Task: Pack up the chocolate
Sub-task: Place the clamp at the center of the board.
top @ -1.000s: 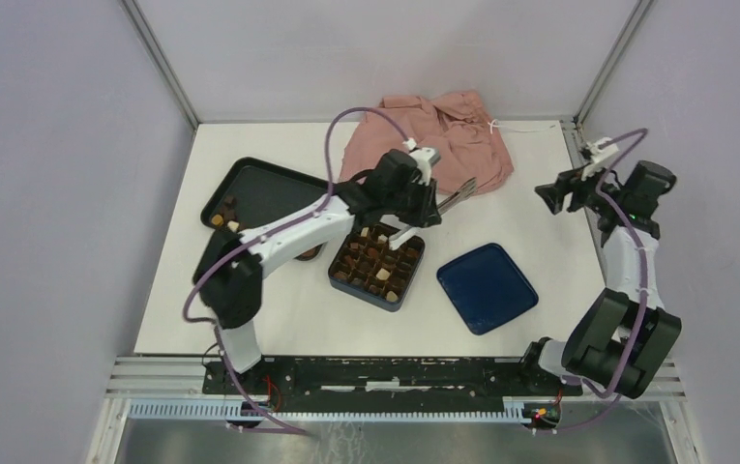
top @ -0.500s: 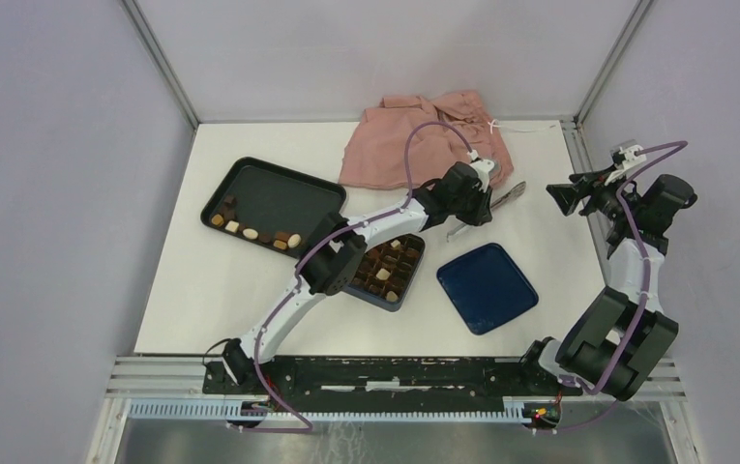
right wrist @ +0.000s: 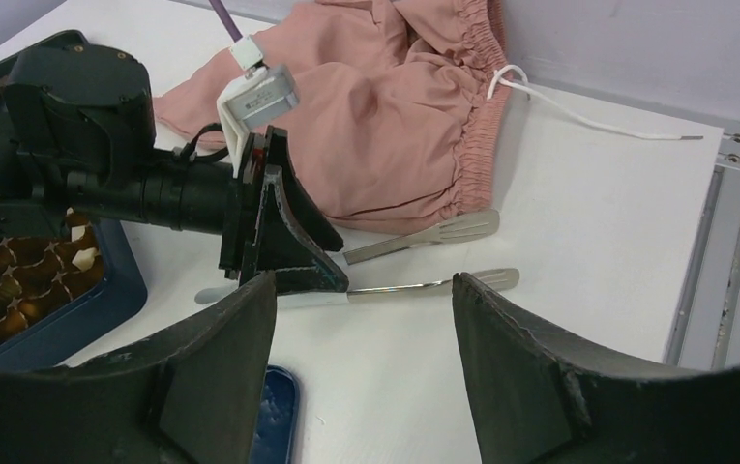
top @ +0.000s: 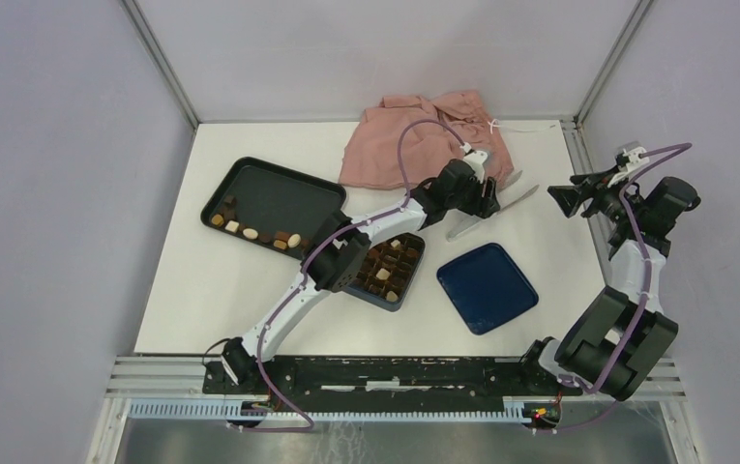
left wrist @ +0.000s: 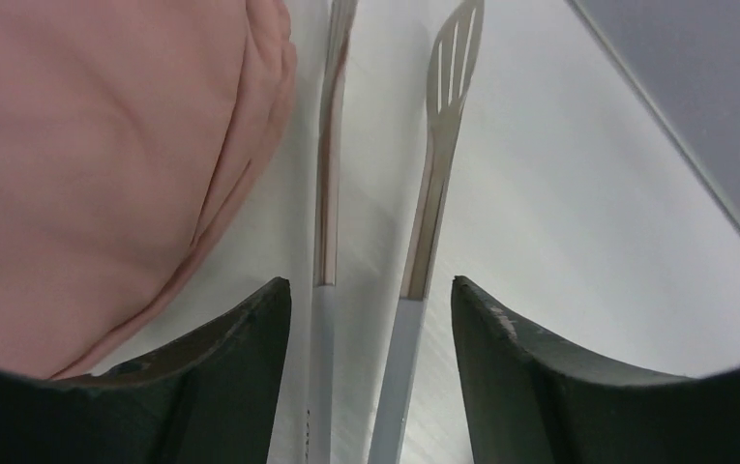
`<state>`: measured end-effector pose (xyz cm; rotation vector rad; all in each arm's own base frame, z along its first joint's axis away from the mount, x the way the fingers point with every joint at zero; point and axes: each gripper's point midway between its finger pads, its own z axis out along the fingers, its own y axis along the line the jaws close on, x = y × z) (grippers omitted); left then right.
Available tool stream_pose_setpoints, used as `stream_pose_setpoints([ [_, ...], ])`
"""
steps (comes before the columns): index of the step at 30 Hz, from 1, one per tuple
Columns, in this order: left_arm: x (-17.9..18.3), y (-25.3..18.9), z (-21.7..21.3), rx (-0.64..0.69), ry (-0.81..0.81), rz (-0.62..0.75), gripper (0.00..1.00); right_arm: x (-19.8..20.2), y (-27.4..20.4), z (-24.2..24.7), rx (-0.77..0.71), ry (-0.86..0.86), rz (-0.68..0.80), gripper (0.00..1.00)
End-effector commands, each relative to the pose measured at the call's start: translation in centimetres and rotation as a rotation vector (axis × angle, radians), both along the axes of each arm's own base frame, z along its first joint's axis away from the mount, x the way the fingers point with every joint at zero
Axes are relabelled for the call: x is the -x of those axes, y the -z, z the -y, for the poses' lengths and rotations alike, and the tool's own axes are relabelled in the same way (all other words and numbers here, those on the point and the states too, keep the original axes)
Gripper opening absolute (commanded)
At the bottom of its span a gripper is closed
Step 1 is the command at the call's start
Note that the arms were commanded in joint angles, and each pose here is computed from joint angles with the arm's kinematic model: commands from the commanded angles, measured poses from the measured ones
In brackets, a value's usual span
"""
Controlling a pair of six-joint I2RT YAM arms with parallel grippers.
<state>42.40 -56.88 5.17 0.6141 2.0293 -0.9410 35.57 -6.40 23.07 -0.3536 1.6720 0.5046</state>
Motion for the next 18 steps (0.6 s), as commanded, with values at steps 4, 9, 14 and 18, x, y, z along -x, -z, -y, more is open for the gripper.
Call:
stream_pose_setpoints([
  [4, -2.3, -16.6, -1.1, 0.177, -0.095, 0.29, 0.71, 1.9, -1.7, -1.2, 0.171, -0.097, 0.069, 0.73],
  [9, 0.9, -27.7, -8.5, 0.221, -0.193, 0.492, 0.72, 7.1, -2.3, -5.5, 0.413, -0.309, 0.233, 0.98],
  [14, 7.6, -34.5, -18.3, 0.239, -0.243, 0.62, 0.78, 12.0, -1.4, -11.0, 0.403, -0.426, 0.386, 0.98],
  [18, 13.2, -34.0, -25.5, 0.236, -0.28, 0.538, 0.99, 13.7, 1.0, -16.1, 0.462, -0.603, 0.304, 0.98],
])
